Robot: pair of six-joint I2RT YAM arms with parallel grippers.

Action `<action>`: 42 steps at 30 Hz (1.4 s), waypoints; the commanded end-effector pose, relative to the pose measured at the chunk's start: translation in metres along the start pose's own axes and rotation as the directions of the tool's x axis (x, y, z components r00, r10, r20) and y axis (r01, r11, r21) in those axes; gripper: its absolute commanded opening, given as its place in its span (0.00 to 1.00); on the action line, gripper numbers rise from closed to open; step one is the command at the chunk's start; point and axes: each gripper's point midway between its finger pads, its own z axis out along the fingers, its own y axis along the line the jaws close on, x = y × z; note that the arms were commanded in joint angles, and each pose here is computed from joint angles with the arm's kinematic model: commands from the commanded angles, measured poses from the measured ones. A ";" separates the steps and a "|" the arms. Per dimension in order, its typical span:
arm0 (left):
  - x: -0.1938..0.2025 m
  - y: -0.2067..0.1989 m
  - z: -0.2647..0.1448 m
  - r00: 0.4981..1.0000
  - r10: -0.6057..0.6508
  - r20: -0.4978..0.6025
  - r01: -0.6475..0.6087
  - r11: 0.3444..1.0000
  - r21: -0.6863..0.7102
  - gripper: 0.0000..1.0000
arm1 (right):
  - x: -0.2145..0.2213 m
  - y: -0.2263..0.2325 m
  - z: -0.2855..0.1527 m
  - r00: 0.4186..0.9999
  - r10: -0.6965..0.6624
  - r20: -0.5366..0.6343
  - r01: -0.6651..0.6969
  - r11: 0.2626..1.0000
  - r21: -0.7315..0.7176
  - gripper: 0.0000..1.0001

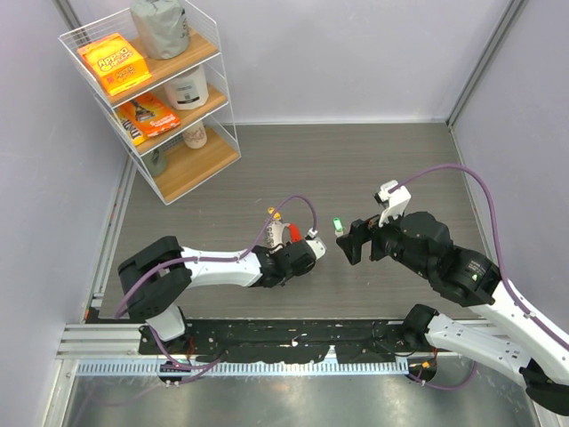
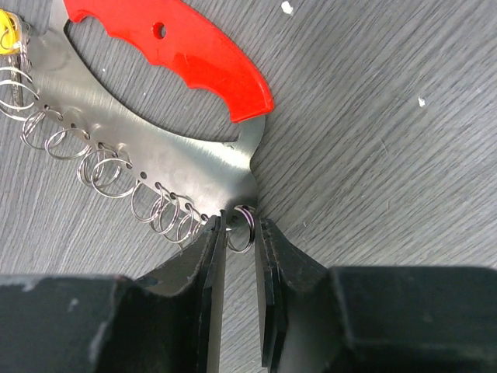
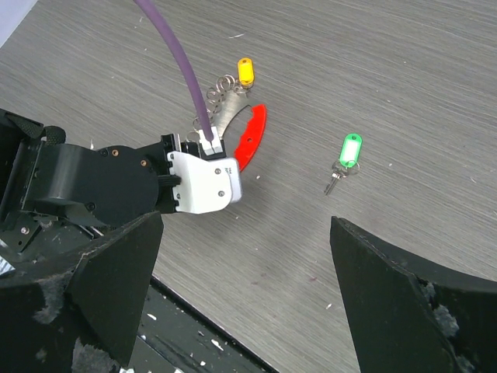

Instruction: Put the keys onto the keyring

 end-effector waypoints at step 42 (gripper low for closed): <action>-0.069 -0.006 -0.228 0.795 -0.264 0.546 -0.022 0.887 0.461 0.00 | -0.017 0.054 -0.050 0.998 -0.027 0.054 0.044 0.938 -0.345 0.96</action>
